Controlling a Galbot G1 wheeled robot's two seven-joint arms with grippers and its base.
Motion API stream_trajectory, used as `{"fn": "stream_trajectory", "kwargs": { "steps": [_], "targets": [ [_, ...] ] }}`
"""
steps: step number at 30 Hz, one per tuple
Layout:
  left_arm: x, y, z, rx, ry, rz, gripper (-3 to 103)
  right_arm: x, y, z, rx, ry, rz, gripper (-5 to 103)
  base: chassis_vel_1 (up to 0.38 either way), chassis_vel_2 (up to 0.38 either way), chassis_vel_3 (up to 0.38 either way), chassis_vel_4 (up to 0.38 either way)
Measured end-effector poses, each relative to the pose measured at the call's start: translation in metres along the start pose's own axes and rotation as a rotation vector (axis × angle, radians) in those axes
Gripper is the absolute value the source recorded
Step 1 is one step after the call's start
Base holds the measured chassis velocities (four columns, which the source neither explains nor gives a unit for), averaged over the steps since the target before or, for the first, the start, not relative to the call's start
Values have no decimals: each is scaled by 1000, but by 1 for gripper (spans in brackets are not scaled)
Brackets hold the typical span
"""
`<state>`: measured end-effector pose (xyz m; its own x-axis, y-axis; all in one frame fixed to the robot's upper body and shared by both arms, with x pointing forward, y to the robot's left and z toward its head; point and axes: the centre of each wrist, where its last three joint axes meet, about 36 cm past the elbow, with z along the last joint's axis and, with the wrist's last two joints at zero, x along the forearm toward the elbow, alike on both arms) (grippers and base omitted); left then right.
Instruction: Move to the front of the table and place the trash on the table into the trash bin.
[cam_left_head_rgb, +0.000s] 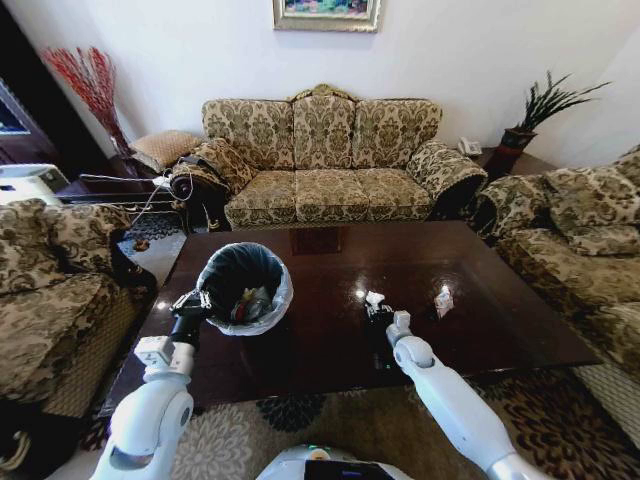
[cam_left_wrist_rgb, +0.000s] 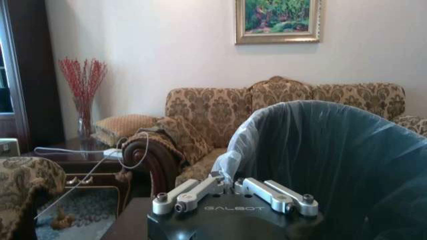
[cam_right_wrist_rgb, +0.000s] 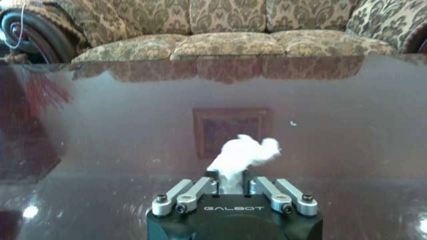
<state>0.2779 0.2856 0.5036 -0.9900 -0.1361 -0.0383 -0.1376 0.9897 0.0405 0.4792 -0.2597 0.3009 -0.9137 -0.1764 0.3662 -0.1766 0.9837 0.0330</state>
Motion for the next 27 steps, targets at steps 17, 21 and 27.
{"fn": "stream_trajectory", "kwargs": {
  "steps": [17,21,27],
  "targets": [
    [6,-6,3,-5,13,19,3,66,87,-208,121,-421,-387,0,0,0,0,0],
    [5,-7,3,-7,11,39,3,88,127,-250,121,-426,-600,0,0,0,0,0],
    [2,-6,8,-9,23,34,3,119,194,-288,162,-437,-862,0,0,0,0,0]
  ]
}}
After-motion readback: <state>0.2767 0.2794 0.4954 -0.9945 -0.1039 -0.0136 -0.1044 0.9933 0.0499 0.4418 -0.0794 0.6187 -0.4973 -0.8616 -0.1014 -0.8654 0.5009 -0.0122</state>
